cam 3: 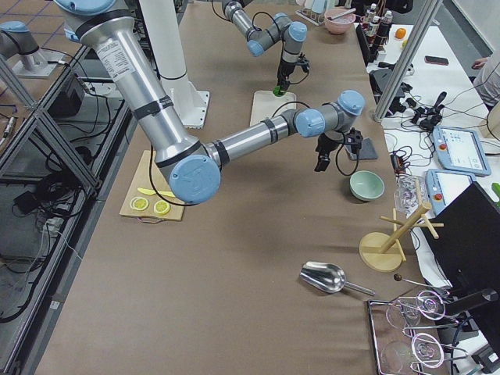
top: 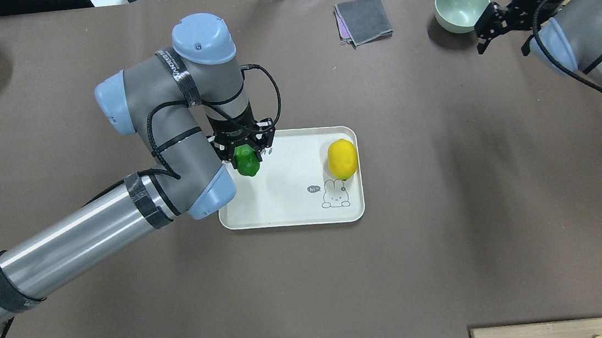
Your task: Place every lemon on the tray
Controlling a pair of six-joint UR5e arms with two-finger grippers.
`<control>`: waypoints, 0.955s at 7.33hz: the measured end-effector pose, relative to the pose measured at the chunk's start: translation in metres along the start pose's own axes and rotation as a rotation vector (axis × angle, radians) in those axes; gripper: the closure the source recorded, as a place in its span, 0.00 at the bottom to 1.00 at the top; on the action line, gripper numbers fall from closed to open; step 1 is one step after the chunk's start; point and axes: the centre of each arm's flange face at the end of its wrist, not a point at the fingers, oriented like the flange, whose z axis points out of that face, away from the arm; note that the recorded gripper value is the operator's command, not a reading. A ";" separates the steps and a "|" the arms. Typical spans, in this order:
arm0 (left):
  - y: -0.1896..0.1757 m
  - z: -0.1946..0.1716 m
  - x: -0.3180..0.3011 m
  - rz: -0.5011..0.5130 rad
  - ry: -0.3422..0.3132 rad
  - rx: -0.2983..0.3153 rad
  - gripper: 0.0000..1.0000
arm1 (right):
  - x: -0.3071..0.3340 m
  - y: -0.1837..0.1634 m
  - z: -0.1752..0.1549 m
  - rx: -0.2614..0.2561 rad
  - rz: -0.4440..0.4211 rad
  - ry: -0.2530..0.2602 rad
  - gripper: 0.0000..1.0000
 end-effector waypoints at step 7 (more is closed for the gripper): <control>0.006 -0.003 -0.033 0.015 0.014 0.035 0.01 | 0.163 0.067 -0.045 0.042 -0.118 0.078 0.02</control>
